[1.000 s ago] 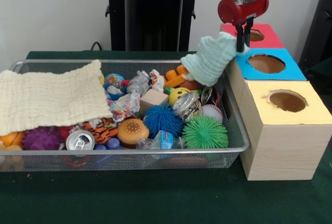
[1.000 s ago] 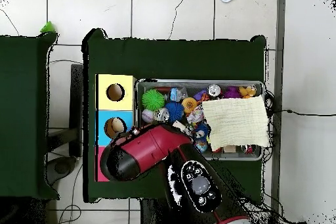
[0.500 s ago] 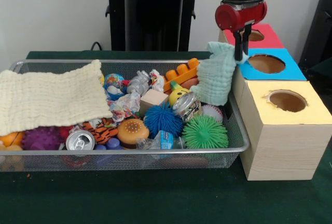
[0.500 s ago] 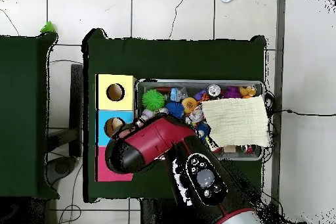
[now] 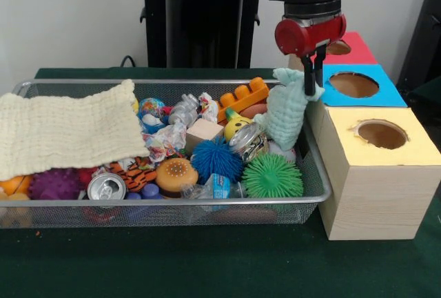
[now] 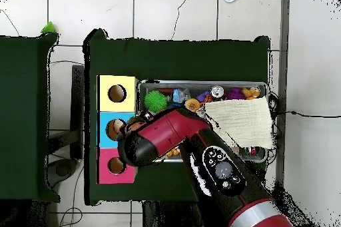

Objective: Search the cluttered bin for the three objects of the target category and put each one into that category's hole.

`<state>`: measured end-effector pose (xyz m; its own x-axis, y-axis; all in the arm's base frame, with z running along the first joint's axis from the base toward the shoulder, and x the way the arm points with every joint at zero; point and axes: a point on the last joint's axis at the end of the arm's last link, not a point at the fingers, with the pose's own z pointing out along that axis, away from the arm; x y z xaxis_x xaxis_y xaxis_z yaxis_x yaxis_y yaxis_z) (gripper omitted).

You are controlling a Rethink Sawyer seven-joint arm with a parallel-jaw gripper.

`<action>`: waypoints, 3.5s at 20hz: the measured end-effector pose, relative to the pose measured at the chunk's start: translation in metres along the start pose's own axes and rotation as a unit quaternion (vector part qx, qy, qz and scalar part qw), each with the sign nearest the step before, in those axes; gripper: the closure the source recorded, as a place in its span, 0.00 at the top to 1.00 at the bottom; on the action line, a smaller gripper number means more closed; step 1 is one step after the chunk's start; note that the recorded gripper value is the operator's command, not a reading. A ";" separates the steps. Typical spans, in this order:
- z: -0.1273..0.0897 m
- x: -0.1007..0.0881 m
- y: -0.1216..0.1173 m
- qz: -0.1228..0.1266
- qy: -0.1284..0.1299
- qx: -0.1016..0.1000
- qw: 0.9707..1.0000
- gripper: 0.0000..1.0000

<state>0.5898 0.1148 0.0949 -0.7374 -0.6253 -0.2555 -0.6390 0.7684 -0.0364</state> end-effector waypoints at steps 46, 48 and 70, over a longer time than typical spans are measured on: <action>-0.023 0.085 -0.137 -0.046 0.001 0.028 0.999 1.00; -0.019 0.094 -0.125 -0.071 0.014 0.032 0.997 1.00; 0.029 0.169 -0.006 -0.234 0.044 0.038 0.971 1.00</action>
<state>0.4758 0.0084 0.0241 -0.3883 -0.9148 -0.1112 -0.8930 0.4033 -0.1998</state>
